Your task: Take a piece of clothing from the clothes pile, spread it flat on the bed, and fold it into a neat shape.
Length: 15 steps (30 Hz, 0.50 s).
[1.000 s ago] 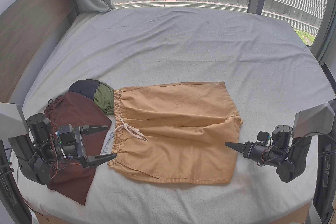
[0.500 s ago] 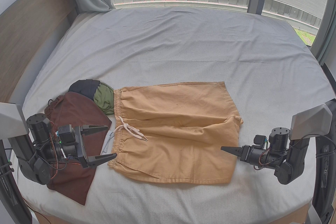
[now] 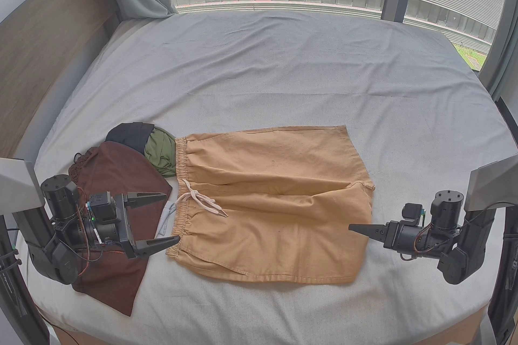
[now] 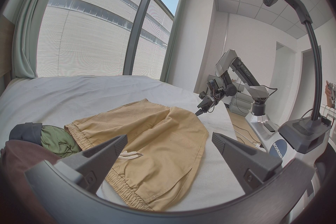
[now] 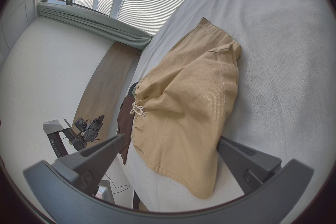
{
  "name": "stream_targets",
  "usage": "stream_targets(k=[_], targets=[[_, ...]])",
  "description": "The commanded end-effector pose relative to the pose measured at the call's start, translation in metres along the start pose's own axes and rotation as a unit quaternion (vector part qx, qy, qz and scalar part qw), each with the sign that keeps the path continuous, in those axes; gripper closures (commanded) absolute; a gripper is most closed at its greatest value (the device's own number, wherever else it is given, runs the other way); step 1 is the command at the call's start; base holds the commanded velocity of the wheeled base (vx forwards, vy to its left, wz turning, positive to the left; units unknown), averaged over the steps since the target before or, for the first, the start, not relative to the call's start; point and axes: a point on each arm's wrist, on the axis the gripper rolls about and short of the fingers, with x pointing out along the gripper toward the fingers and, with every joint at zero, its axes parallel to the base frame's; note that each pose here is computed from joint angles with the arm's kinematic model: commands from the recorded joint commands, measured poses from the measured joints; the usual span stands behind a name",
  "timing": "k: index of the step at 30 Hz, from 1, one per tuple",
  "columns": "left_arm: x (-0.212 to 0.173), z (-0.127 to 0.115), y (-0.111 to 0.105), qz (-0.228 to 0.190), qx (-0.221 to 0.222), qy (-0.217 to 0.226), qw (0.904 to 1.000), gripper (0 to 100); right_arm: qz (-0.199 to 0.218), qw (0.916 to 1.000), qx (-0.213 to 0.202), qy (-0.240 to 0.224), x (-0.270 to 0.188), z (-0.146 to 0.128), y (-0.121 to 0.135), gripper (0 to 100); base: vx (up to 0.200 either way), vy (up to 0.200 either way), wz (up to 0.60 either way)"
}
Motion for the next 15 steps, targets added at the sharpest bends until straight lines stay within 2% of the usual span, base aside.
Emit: stream_targets(k=[1, 8, 15], targets=[[0.0, 0.0, 0.0, 0.0, 0.001, 0.0, 1.0, 0, 0.009, 0.9998, -0.013, -0.015, -0.012, 0.007, 0.014, 0, 0.0, 0.0, 0.0], [0.0, 0.0, 0.0, -0.001, 0.001, 0.0, 1.0, 0, 0.025, 0.9992, -0.02, -0.024, -0.025, 0.014, 0.021, 0, 0.0, 0.0, 0.0], [0.001, 0.0, 0.0, -0.001, 0.0, 0.0, 1.0, 0, 0.001, 0.9997, -0.022, -0.004, -0.027, 0.002, 0.007, 0, 0.0, 0.0, 0.0]])
